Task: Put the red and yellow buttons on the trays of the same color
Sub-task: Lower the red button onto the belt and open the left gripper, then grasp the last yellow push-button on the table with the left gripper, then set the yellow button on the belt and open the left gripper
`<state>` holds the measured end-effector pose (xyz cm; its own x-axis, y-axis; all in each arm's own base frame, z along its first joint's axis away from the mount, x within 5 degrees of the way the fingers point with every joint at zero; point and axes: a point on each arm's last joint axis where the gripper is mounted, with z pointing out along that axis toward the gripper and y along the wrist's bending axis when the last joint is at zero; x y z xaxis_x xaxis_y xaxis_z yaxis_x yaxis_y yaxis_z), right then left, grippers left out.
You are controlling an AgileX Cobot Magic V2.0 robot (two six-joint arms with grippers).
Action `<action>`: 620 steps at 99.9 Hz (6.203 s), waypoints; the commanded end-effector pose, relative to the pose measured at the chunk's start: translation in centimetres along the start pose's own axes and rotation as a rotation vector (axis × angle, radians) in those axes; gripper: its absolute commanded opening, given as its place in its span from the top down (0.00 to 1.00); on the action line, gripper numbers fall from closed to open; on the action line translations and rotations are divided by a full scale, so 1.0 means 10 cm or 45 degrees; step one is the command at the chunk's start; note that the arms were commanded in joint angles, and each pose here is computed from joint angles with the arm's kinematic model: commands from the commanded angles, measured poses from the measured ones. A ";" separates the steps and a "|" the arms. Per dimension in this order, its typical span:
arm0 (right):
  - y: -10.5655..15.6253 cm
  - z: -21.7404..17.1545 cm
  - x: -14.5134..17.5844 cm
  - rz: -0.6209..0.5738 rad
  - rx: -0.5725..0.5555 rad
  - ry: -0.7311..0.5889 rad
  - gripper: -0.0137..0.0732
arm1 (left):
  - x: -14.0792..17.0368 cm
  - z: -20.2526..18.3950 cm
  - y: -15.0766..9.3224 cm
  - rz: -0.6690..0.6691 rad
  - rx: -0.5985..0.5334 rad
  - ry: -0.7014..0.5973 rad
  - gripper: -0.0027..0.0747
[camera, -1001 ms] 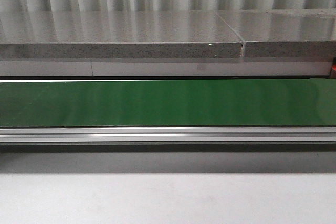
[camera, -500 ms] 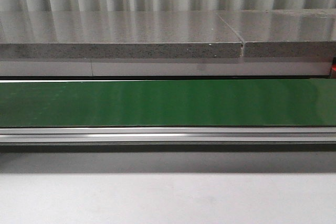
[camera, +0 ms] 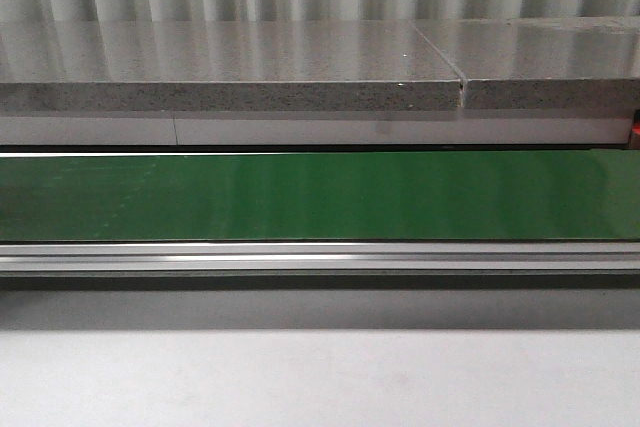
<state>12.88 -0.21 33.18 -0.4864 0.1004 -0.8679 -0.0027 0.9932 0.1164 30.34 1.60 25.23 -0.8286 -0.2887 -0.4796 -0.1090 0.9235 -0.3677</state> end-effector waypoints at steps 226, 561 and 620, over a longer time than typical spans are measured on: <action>0.01 -0.05 -0.12 -0.007 0.008 -0.106 0.92 | -1.13 0.59 1.39 -0.139 -0.423 -0.277 0.56; 0.01 -0.05 -0.12 -0.007 0.008 -0.106 0.92 | 0.02 -1.23 -0.66 0.466 -0.012 -0.683 0.10; 0.01 -0.05 -0.12 -0.007 0.008 -0.106 0.92 | 1.08 -1.58 -0.44 0.503 0.036 -0.938 0.15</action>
<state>12.88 -0.21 33.18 -0.4864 0.1004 -0.8679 -0.0027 0.9932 0.1164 14.09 -1.64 33.10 -0.3456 -0.0223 -0.9381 0.1416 0.9870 -0.0756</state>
